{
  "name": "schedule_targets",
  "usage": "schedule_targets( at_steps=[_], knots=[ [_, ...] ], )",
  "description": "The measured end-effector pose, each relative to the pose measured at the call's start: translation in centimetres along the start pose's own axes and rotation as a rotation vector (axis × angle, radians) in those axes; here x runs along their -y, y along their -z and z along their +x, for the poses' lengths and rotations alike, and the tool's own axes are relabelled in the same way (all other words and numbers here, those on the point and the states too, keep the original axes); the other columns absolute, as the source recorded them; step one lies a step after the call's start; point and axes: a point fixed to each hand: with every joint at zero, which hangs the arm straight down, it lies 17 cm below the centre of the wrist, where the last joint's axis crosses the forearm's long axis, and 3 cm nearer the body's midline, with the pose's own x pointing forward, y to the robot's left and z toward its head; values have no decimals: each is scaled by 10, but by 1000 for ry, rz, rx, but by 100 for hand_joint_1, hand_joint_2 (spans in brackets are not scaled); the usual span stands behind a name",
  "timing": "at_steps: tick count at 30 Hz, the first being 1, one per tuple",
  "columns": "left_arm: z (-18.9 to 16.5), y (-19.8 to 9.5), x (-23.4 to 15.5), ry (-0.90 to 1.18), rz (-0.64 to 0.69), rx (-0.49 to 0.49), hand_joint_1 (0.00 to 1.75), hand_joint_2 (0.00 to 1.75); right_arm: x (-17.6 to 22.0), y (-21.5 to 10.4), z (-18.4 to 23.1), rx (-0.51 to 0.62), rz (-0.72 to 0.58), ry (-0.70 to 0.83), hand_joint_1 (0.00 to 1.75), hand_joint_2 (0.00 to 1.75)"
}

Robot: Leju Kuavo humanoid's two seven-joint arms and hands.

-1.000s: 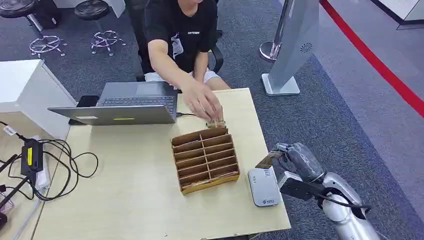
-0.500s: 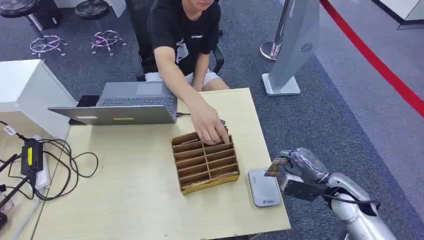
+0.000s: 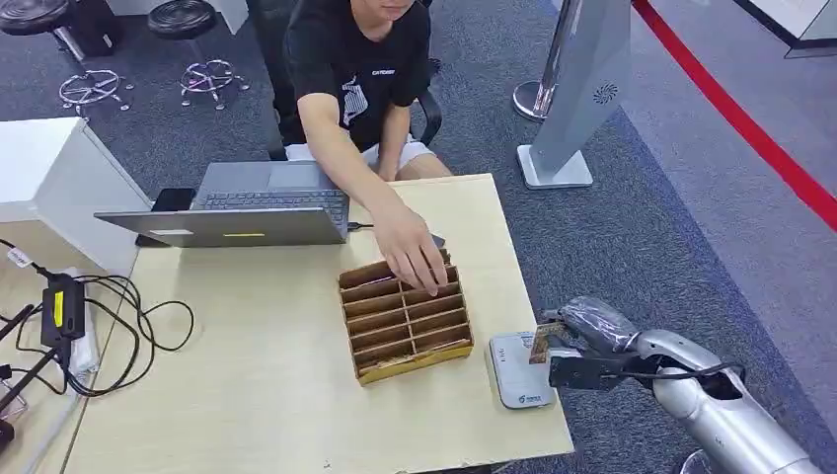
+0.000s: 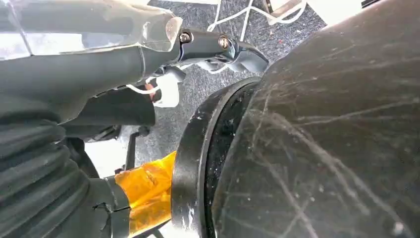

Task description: Pass the card to the sensor for recognition and then transmit it.

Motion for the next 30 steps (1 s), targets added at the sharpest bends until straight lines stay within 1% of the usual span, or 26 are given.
schedule_targets(
  at_steps=[4, 9, 12, 15, 18, 21, 23, 26, 27, 28, 30],
  knots=[
    [0, 0, 0, 4, -1, 1, 0, 175, -8, 5, 0, 8, 49, -14, 175, 175],
    [1, 0, 0, 8, -1, 6, 0, 175, -12, 10, -2, 10, 73, -27, 175, 175],
    [1, 0, 0, 6, -1, 6, 0, 175, -9, 12, -3, 7, 50, -45, 175, 175],
    [1, 0, 0, 3, -1, 6, 0, 175, 1, 14, -2, 3, -10, -83, 175, 175],
    [0, 0, 1, -7, -1, -1, 0, 175, 14, 14, 4, -3, -95, -163, 175, 175],
    [0, 0, 1, -15, -2, -6, 0, 175, 45, 20, 20, -11, -226, -262, 175, 175],
    [1, 0, 1, -18, -2, -8, 0, 175, 67, 23, 37, 7, -311, -311, 175, 175],
    [2, 0, 1, -20, -1, -10, 0, 175, 109, 26, 75, 66, -463, -348, 175, 175],
    [2, 0, 0, -20, 0, -10, 0, 175, 114, 26, 81, 77, -484, -349, 175, 175],
    [3, 0, 0, -17, -1, -9, 0, 175, 126, 25, 95, 109, -532, -348, 175, 175],
    [2, 0, 0, -8, -3, -10, 0, 175, 156, 23, 133, 194, -673, -313, 175, 175]
  ],
)
